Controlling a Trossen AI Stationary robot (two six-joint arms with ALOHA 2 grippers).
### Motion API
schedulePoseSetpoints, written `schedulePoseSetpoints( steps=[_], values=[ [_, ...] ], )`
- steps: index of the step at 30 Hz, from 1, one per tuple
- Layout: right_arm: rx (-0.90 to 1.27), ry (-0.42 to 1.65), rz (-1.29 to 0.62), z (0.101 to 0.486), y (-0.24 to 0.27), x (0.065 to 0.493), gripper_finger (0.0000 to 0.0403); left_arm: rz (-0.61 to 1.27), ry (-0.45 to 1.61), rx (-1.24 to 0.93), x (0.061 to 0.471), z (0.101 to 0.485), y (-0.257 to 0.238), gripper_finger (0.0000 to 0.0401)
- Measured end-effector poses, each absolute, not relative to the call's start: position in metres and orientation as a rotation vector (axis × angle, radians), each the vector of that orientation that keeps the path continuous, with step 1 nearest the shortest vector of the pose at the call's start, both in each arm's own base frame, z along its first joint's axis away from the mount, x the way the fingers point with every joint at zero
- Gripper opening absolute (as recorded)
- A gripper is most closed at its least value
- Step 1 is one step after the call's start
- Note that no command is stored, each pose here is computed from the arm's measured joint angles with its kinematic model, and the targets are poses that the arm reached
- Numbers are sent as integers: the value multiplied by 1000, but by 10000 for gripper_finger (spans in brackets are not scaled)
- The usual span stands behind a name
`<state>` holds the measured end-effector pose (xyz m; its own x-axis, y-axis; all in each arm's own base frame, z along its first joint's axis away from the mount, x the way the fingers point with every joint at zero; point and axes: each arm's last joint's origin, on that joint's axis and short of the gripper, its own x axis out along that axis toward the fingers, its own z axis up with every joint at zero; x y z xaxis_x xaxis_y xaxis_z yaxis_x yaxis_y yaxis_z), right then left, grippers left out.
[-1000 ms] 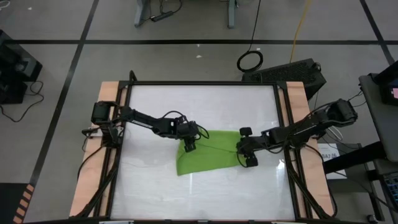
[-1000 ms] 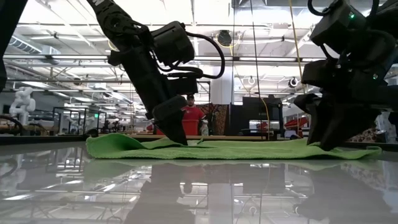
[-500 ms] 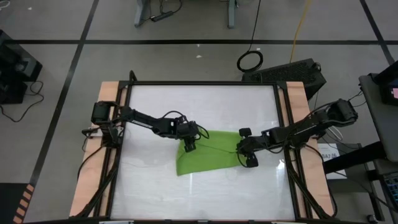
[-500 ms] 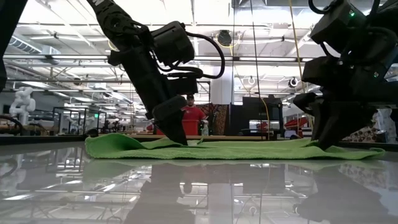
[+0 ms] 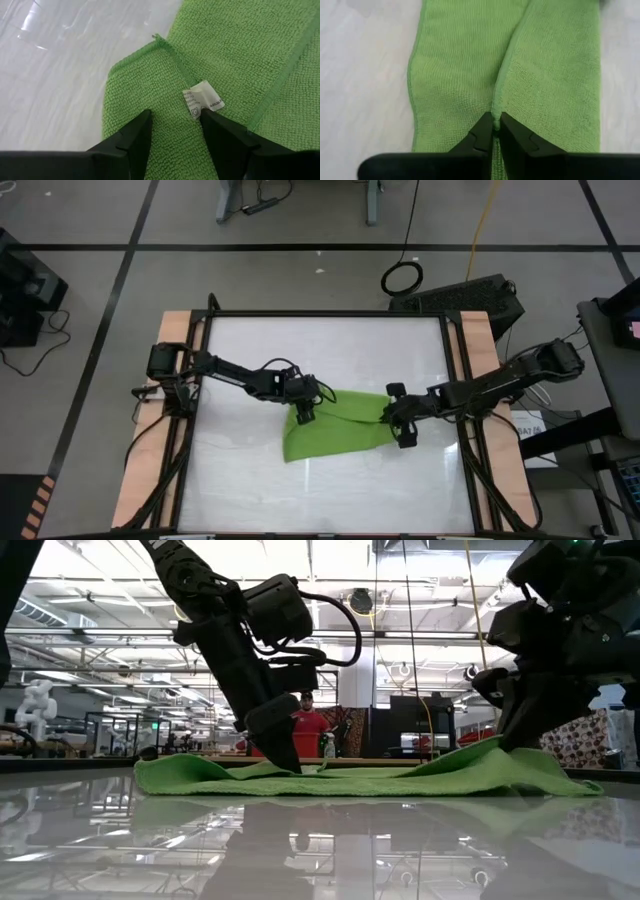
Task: Roll towel
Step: Fold the green towel
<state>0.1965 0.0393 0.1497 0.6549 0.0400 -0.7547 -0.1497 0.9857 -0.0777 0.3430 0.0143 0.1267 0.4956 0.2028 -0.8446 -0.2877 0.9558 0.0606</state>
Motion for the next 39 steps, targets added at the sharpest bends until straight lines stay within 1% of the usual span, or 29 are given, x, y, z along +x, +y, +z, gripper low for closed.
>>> schedulePoseSetpoints(
  steps=[5,14,17,21,23,25,32,34,39],
  values=[
    [-118,847,99,151,39,196,24,297,1010,-91,343,127,14,182],
    [-107,848,95,151,39,196,69,297,1010,-91,343,127,14,182],
    [-108,847,93,151,39,196,70,297,1010,-91,343,127,14,182],
    [-97,848,85,151,39,196,57,297,1010,-91,343,127,14,182],
    [-95,848,85,151,39,196,56,297,1010,-91,343,127,14,182],
    [-99,852,92,151,40,195,67,297,1010,-91,343,127,14,182],
    [-112,916,106,143,43,193,125,297,1010,-92,343,127,14,182],
    [-112,932,104,139,44,195,132,297,1010,-92,343,127,14,182],
    [-124,958,106,130,45,200,134,297,1010,-93,343,127,14,182]
  ],
)
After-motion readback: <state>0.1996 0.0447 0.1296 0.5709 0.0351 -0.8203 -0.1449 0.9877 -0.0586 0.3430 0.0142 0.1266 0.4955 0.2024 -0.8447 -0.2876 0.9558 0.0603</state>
